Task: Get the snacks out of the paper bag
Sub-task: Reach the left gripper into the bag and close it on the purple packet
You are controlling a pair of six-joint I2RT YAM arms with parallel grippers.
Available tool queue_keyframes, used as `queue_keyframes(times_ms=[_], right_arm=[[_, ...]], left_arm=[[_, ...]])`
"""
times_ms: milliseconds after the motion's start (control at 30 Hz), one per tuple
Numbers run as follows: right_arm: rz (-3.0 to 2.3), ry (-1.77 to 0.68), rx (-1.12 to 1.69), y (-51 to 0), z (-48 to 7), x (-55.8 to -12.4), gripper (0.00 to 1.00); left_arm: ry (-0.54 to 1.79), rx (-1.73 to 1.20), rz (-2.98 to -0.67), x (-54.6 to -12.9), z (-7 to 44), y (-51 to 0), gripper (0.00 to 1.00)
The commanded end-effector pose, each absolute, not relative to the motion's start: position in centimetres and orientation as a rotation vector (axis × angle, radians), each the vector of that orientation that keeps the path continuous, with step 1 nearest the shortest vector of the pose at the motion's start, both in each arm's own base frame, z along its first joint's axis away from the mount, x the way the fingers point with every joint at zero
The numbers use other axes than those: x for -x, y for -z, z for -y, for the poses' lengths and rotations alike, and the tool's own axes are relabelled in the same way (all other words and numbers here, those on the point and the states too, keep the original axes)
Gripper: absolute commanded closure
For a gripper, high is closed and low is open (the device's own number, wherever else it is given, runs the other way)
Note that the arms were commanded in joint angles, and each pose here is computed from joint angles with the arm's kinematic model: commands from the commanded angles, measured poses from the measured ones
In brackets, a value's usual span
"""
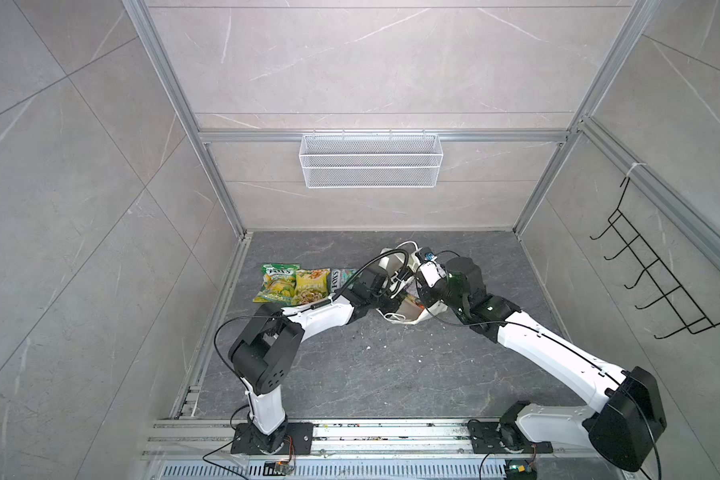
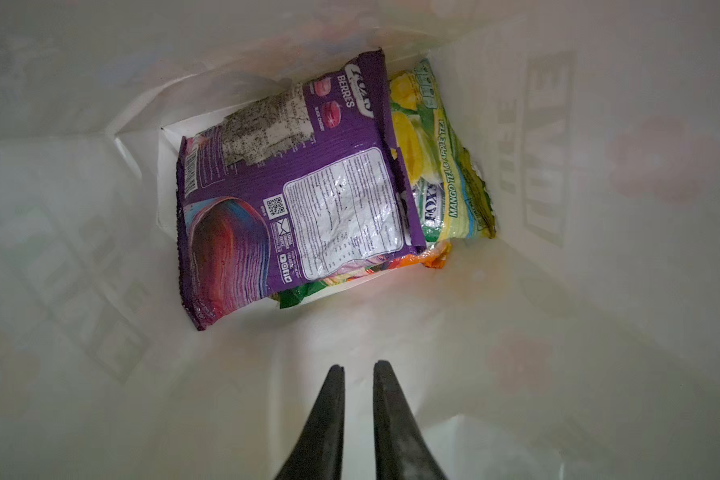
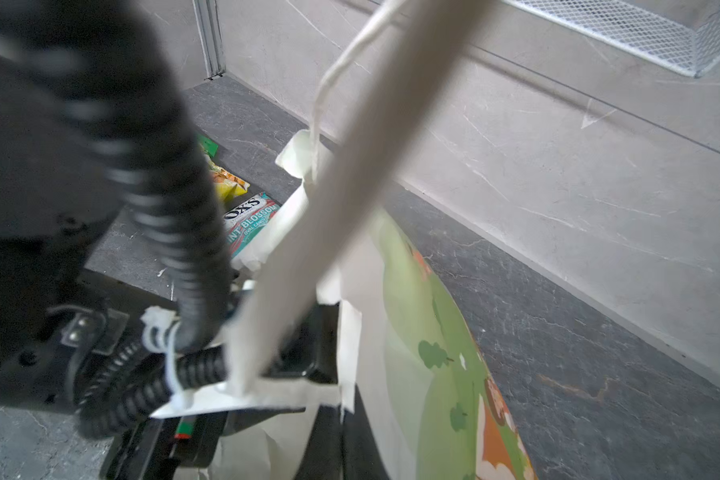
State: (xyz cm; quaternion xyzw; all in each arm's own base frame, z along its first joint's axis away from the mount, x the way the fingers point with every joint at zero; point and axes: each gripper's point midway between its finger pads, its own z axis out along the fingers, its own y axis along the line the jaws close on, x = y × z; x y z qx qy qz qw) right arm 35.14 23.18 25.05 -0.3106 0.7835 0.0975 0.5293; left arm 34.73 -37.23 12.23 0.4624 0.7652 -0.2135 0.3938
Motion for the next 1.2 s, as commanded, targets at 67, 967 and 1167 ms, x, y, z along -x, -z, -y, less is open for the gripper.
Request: queue_keyframes(times_ms=[67, 967, 1167], right_arm=[[-1.731, -0.283, 0.742, -29.2, -24.7, -35.5, 1.0], [-1.69, -0.327, 0.728, -30.7, -24.2, -34.2, 1.0], [-1.688, -0.331, 0.725, -31.0, -24.1, -34.0, 1.0]], left_arm=[[0.496, -1.165, -1.896, -36.0, 37.9, -12.2, 0.72], [0.447, -1.164, -1.747, -40.3, 41.9, -9.1, 0.21], [0.44, -1.142, -1.744, -41.3, 42.6, -8.9, 0.44]])
